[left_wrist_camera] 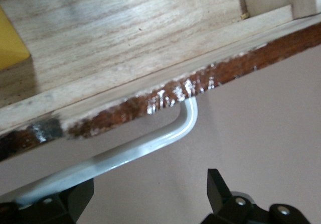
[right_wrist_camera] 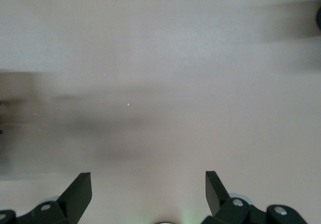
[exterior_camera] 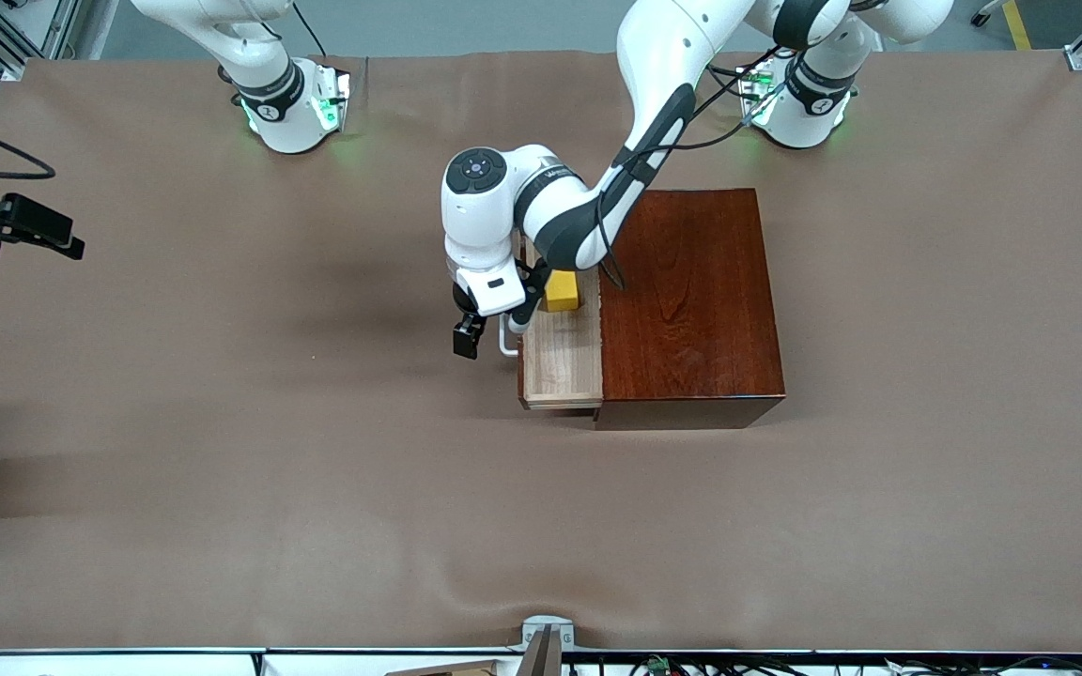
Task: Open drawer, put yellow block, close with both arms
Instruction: 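Push the drawer shut into the box with the left gripper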
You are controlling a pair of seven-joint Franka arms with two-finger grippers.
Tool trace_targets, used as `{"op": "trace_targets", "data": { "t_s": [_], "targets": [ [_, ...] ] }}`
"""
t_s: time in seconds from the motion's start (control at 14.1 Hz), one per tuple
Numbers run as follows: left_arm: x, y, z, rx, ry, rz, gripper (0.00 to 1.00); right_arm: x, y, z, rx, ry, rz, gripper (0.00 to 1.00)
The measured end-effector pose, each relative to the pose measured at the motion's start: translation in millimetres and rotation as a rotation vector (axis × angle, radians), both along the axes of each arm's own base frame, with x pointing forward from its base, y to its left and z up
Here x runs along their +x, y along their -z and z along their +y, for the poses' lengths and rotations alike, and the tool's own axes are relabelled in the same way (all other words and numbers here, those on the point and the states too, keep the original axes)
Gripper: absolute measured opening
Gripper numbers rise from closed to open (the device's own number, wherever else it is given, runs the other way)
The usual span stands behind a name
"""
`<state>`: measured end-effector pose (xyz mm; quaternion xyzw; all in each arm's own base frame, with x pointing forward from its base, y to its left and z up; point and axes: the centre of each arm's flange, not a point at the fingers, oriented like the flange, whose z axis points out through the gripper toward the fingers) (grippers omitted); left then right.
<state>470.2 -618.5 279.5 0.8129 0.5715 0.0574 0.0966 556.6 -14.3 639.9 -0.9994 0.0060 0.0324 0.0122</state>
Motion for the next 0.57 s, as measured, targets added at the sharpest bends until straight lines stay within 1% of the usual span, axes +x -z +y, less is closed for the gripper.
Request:
{"op": "trace_targets", "data": {
  "t_s": [0.14,0.21,0.35,0.57],
  "targets": [
    [3,0,4,0.021,-0.01,0.014,1.0,-13,2,-1,-0.009,-0.019,-0.015,1.0],
    [4,0,6,0.031,-0.015,0.02,1.0,-18,1,0,-0.03,-0.053,-0.02,1.0],
    [5,1,10,0.058,-0.022,0.035,1.0,-20,-4,9,-0.066,-0.114,-0.034,1.0],
    [10,1,19,0.1,-0.038,0.058,1.0,-21,-12,5,-0.065,-0.108,-0.054,1.0]
  ]
}}
